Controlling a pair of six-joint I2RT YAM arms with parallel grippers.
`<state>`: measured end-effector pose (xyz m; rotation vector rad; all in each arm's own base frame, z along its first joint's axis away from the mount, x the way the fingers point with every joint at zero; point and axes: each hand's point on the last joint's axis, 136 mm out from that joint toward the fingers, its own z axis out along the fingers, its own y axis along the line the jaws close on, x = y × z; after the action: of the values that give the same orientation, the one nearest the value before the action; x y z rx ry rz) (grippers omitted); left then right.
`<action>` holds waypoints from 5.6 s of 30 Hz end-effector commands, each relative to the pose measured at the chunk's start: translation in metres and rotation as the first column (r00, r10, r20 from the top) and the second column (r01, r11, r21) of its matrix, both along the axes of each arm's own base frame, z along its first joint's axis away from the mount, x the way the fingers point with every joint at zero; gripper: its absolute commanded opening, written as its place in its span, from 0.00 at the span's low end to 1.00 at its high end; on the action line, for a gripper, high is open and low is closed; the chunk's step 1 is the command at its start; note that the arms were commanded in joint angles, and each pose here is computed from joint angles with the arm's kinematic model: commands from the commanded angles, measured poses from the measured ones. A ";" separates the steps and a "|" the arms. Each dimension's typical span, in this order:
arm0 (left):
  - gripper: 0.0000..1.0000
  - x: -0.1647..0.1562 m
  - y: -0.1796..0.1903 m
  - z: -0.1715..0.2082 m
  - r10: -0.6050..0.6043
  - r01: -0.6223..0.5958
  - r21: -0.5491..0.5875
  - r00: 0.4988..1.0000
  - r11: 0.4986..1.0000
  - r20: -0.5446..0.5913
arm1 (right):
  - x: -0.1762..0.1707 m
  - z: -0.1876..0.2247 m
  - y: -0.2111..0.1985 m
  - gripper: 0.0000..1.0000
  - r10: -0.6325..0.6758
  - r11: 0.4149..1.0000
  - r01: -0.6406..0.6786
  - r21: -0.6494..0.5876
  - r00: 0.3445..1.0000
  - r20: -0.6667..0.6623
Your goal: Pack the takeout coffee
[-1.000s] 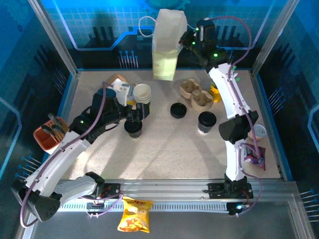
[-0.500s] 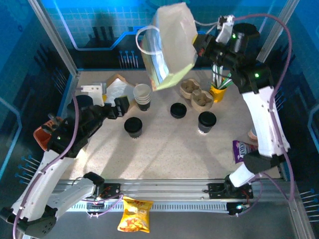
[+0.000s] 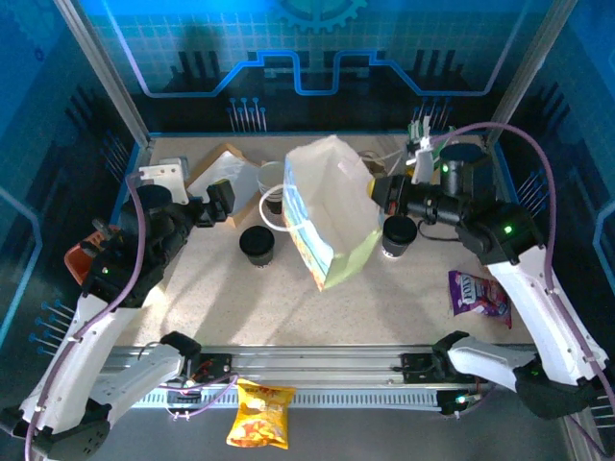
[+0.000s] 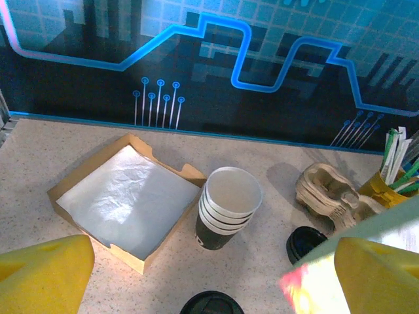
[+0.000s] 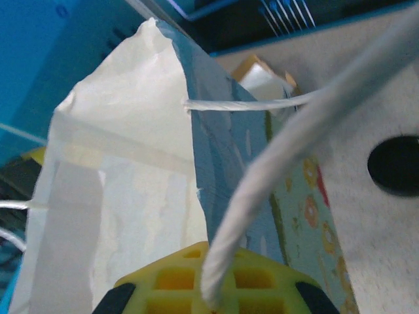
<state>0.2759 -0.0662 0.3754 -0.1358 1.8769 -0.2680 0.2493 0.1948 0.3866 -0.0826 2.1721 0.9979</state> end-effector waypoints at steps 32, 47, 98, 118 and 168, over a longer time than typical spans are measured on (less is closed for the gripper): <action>0.94 0.007 -0.053 -0.021 -0.268 0.264 -0.058 0.960 0.963 -0.077 | 0.005 -0.083 0.013 0.54 0.191 0.949 -0.185 -0.256 0.982 -0.004; 0.96 0.028 -0.085 -0.021 -0.390 0.381 -0.090 0.915 0.920 -0.108 | 0.041 -0.032 -0.073 0.72 -0.015 0.911 0.103 -0.399 0.976 0.218; 0.95 0.030 -0.095 -0.043 -0.431 0.416 -0.114 0.884 0.902 -0.183 | 0.242 -0.265 -0.078 0.48 0.030 0.588 -0.250 -0.769 0.957 -0.288; 0.95 0.030 -0.094 -0.047 -0.426 0.413 -0.109 0.885 0.904 -0.186 | 0.254 -0.271 -0.086 0.47 0.033 0.591 -0.297 -0.750 0.938 -0.345; 0.95 0.026 -0.094 -0.053 -0.431 0.416 -0.117 0.882 0.902 -0.191 | 0.256 -0.304 -0.094 0.47 0.099 0.557 -0.425 -0.713 0.887 -0.451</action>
<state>0.3064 -0.1613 0.3193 0.2148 2.1145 -0.6199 0.5121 0.1088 0.1002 -0.6988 2.8114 0.0512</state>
